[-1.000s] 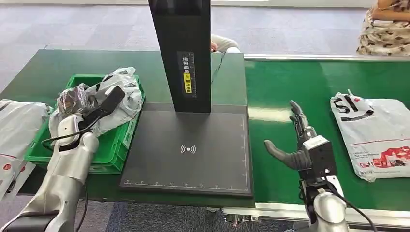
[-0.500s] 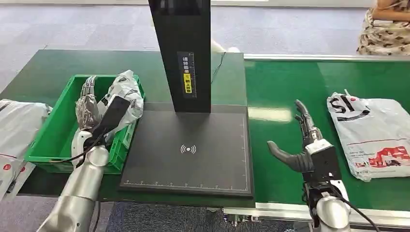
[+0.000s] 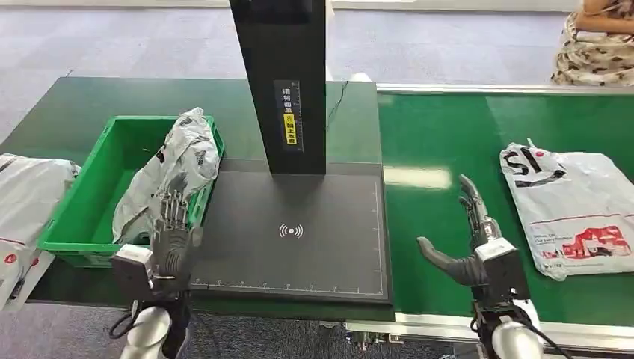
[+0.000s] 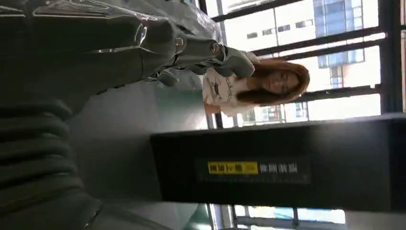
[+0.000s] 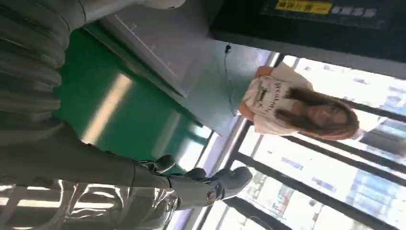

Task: Moved the parcel from conveyor to table for the left to box.

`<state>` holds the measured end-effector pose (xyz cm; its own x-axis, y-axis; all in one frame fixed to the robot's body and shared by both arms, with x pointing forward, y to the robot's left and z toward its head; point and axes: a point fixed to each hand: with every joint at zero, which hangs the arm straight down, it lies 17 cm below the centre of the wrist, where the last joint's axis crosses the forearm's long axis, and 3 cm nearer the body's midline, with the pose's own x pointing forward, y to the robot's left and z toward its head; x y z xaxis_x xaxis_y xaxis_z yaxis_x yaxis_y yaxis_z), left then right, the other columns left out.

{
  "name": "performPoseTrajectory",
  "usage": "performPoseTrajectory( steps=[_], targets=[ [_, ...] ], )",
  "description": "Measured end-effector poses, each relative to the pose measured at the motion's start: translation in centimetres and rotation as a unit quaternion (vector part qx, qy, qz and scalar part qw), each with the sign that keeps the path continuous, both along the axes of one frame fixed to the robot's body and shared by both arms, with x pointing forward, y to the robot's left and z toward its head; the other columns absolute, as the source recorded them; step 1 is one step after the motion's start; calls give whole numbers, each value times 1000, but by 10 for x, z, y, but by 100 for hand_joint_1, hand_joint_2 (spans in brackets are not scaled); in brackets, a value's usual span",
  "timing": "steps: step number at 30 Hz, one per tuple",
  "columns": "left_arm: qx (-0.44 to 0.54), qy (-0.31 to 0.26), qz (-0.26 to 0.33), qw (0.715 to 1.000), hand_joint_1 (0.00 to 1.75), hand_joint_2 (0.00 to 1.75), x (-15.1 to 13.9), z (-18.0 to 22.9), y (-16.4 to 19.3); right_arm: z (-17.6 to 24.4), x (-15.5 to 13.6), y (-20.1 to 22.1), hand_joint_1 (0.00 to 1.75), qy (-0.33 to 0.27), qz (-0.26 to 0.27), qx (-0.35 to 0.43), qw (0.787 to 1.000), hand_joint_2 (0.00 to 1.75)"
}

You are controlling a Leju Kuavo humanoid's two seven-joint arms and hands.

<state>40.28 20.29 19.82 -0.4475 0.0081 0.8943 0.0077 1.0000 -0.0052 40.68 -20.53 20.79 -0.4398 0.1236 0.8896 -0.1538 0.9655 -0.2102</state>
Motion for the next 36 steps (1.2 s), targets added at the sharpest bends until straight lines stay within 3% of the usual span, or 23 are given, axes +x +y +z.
performPoseTrajectory(
  steps=[4, 7, 13, 19, 26, 36],
  targets=[
    [-89, -15, -158, 983, 0, 175, -25, 13, -46, 11, -22, 17, 0, -42, 55, 42, 997, 175],
    [-93, -51, -197, 975, 0, 175, -36, 28, -62, 20, -29, 23, 0, -57, 81, 75, 992, 175],
    [-87, -101, -255, 958, 0, 175, -43, 57, -85, 41, -22, 12, 0, -80, 81, 111, 987, 175],
    [-86, -117, -254, 956, 0, 175, -41, 56, -87, 32, -17, -13, 0, -59, 49, 110, 991, 175],
    [-55, -73, -219, 971, 0, 175, -55, 13, -86, 6, -16, -34, 0, -44, 17, 131, 990, 175],
    [-56, -47, -250, 966, 0, 175, -68, 4, -95, 10, -21, -32, 0, -51, 0, 147, 988, 175]
  ],
)
